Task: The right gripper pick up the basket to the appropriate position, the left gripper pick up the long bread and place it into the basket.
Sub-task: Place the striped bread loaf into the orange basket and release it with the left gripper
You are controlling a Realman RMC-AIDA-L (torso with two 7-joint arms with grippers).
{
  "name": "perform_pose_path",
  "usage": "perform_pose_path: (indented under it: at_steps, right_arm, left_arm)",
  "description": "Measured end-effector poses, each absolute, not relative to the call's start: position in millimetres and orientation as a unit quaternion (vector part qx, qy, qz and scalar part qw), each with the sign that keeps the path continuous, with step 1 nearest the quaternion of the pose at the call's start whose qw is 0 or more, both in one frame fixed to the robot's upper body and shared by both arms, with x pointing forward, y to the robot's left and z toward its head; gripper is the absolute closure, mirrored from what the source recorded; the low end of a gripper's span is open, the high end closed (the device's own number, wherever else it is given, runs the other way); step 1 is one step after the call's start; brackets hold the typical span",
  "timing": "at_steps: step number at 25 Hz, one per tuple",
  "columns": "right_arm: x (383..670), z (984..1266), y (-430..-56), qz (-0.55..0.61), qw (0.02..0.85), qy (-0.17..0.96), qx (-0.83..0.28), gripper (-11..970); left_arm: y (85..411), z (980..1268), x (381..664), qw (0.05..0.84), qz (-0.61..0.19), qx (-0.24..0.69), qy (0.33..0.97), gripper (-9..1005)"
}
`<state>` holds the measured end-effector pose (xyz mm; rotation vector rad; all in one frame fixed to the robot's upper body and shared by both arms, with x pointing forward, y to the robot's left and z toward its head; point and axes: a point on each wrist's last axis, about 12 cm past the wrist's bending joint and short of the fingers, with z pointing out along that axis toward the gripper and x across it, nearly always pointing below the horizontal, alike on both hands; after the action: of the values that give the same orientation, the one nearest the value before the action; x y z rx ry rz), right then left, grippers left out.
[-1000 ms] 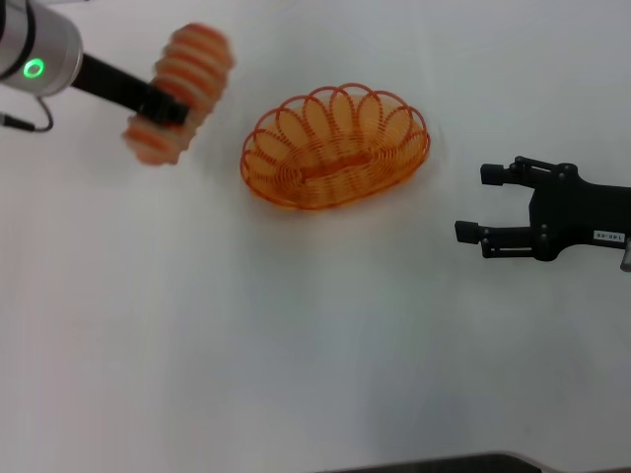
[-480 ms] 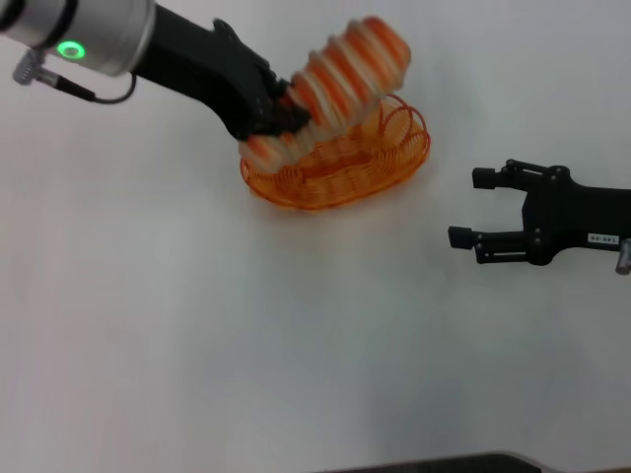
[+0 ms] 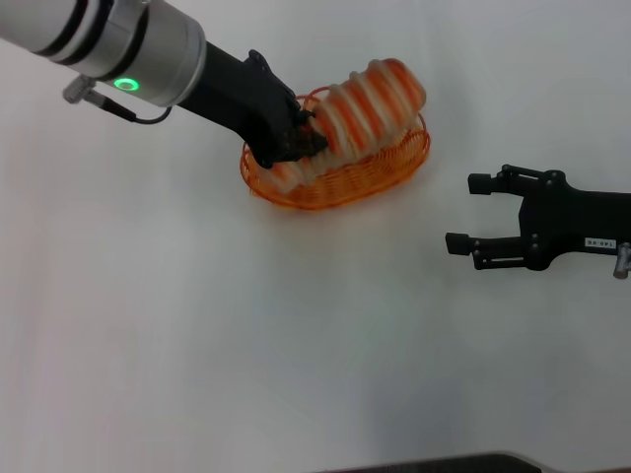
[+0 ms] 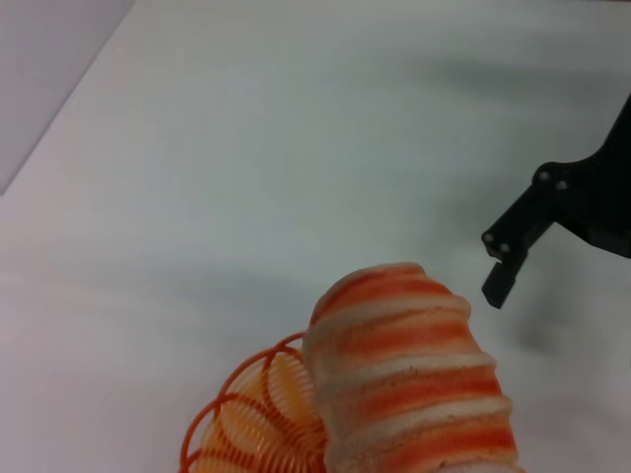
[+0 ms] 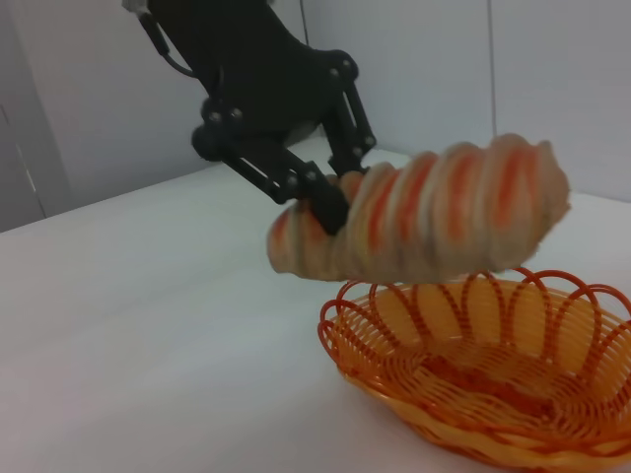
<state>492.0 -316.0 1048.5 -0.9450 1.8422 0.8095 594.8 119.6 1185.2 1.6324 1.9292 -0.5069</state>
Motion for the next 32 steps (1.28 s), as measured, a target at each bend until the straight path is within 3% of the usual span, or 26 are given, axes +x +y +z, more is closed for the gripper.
perform_pose_path:
  at_steps: [9, 24, 32]
  right_arm:
    - [491.6, 1047.8, -315.6, 0.326, 0.442, 0.744, -0.381, 17]
    - [494.2, 1047.8, -314.6, 0.323, 0.441, 0.744, -0.384, 17]
    - [495.6, 1048.5, -314.4, 0.321, 0.442, 0.744, -0.385, 17]
  left_arm:
    - [101.1, 1170.7, 596.0, 0.286, -0.168, 0.613, 0.717, 806]
    - [103.5, 1159.2, 599.3, 0.289, -0.168, 0.591, 0.734, 809]
    - [105.3, 1155.9, 602.4, 0.295, -0.162, 0.581, 0.741, 458]
